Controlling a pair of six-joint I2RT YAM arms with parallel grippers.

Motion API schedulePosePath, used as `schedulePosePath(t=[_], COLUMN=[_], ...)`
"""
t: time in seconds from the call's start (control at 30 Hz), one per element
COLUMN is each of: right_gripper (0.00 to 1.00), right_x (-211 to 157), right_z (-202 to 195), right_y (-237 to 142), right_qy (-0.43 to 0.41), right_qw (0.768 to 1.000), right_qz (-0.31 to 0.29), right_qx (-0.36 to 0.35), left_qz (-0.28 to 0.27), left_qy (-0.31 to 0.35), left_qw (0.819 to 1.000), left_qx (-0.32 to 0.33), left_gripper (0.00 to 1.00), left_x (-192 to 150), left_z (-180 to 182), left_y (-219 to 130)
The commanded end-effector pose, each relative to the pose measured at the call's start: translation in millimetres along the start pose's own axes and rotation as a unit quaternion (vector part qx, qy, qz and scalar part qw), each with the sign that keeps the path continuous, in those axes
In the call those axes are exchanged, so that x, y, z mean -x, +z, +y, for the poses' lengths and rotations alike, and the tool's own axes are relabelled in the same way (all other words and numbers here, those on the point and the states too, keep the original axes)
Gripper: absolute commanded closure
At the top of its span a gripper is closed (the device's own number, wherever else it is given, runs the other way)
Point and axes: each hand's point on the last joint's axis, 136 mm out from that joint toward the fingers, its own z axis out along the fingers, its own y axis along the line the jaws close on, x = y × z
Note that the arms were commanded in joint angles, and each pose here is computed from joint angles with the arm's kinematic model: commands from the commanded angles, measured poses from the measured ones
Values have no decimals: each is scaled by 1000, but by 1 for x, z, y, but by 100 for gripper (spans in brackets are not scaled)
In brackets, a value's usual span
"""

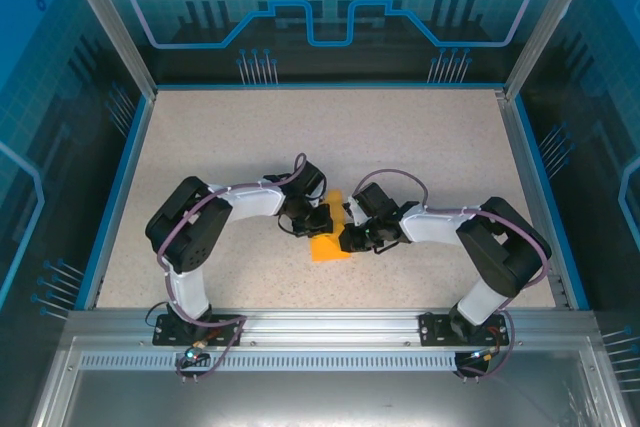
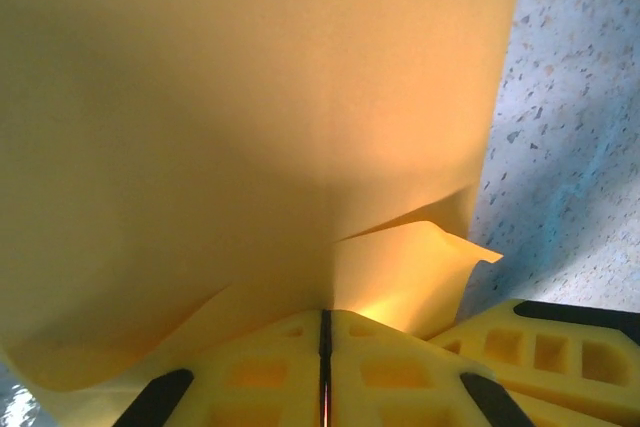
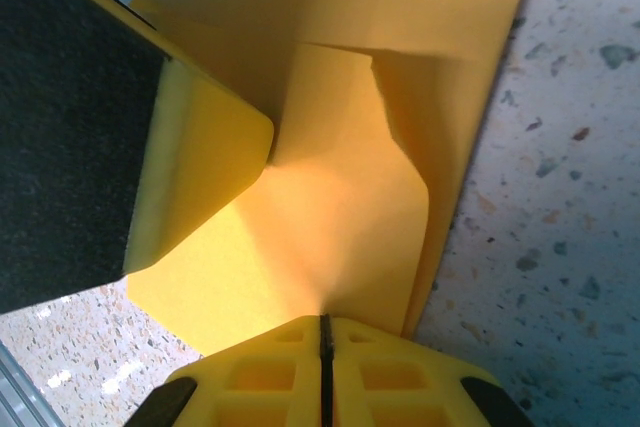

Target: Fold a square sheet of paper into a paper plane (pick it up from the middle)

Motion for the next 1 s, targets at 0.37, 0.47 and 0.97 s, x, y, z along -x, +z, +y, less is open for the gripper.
schedulePosePath(t=[0.37, 0.47, 0.97], right_gripper=[90, 90, 90], right_x=[-25, -29, -56], right_z=[-14, -14, -28], right_y=[-4, -7, -14], right_qy=[4, 2, 6], right_qw=[999, 998, 996], right_qz=[37, 40, 61], right_qx=[-38, -39, -67], left_qz=[20, 23, 35], left_qy=[-5, -4, -8], left_qw=[996, 996, 995], left_qx=[85, 88, 96], left_gripper=[92, 92, 92], left_x=[-6, -6, -7], left_z=[53, 56, 65], left_y=[18, 19, 26])
